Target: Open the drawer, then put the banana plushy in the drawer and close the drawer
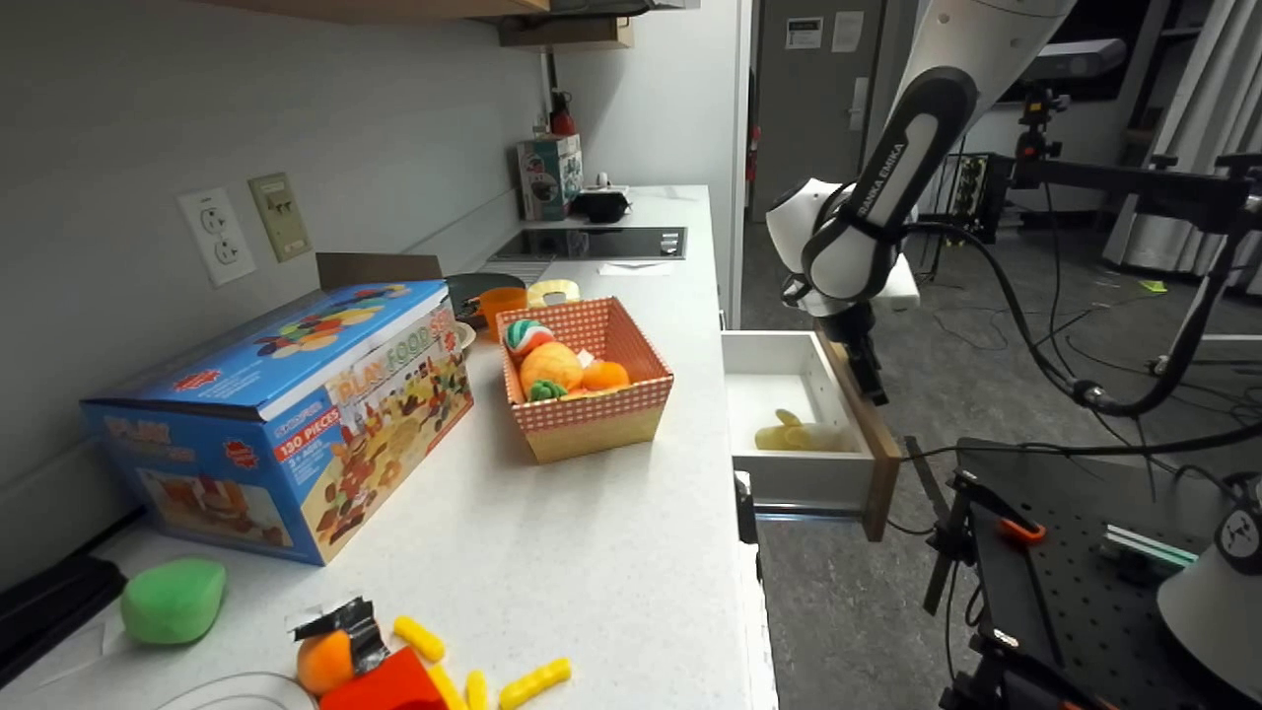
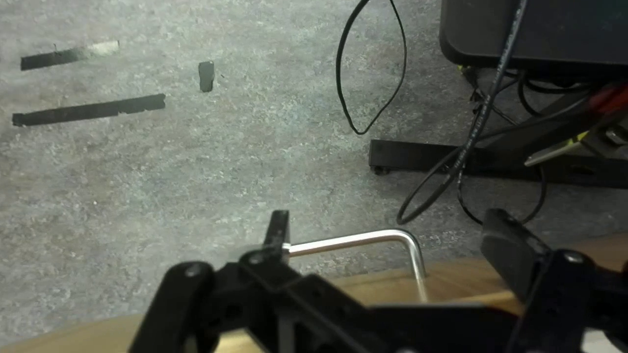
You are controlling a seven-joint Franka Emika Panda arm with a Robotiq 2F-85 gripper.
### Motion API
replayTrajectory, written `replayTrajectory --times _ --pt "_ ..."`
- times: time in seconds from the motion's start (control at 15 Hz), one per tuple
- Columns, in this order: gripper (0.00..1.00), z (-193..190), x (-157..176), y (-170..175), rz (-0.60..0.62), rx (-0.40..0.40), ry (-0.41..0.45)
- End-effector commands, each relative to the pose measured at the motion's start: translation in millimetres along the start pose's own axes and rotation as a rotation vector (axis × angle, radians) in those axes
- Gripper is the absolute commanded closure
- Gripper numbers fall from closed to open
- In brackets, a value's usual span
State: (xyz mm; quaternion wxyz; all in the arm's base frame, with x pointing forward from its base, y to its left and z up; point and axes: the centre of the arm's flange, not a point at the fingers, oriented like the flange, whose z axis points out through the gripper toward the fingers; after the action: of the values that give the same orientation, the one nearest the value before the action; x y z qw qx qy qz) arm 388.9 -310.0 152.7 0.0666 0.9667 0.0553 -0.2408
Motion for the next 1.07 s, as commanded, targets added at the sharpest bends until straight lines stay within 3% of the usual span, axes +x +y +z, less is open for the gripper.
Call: replayTrajectory --times 0.0,0.33,0.67,1.0 --pt "0.0 -7 30 -2 -0.098 0.08 0.068" --pt "0.0 -33 59 -18 -0.188 0.156 0.198" --pt "0.0 -64 83 -30 -0.175 0.084 0.358" --pt "0.0 -84 101 -35 -0.11 0.075 0.498"
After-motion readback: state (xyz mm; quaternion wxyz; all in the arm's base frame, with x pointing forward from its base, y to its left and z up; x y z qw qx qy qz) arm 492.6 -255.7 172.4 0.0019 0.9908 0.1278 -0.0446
